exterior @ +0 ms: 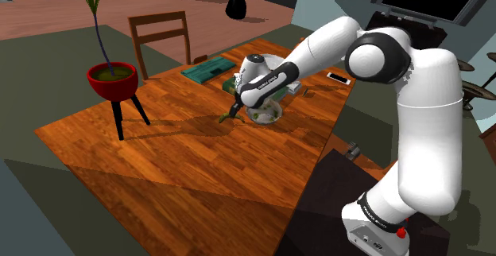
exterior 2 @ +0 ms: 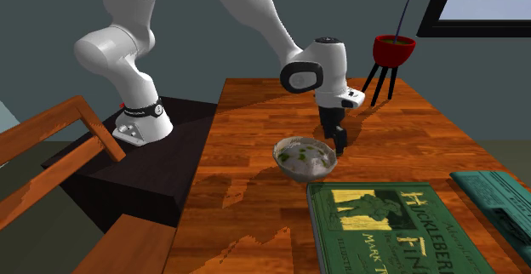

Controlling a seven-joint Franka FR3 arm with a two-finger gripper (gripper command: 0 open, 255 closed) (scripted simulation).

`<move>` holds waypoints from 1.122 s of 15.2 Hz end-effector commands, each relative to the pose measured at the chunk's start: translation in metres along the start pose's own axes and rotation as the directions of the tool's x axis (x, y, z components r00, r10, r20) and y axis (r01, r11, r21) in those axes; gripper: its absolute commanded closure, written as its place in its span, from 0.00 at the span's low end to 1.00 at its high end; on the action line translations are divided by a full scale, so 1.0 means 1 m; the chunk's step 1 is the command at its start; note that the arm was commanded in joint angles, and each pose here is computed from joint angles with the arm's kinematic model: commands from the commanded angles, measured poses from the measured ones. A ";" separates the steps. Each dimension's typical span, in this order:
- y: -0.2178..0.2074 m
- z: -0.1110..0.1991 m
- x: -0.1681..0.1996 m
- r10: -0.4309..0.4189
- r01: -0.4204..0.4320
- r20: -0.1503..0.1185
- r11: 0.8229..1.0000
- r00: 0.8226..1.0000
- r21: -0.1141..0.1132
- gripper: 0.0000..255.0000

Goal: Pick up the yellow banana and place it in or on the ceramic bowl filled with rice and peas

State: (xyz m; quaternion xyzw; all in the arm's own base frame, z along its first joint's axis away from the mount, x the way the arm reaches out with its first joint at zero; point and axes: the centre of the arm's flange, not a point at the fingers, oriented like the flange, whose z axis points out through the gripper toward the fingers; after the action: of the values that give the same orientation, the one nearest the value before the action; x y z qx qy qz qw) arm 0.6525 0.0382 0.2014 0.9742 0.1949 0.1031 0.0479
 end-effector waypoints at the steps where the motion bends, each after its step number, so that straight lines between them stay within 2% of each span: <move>1: 0.000 0.011 0.001 0.000 0.000 0.000 1.000 1.000 0.000 0.00; 3: 0.000 0.020 0.001 0.000 0.000 0.000 1.000 1.000 0.000 0.00; 10: 0.000 0.020 0.001 0.000 0.000 0.000 1.000 1.000 0.000 0.00; 11: 0.000 0.020 0.001 0.000 0.000 0.000 1.000 1.000 0.000 1.00; 17: 0.000 0.020 0.001 0.000 0.000 0.000 1.000 1.000 0.000 1.00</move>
State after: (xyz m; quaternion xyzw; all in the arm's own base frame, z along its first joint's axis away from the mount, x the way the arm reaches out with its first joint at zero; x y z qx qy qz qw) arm 0.6572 0.0377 0.1823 0.9742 0.1951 0.1033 0.0480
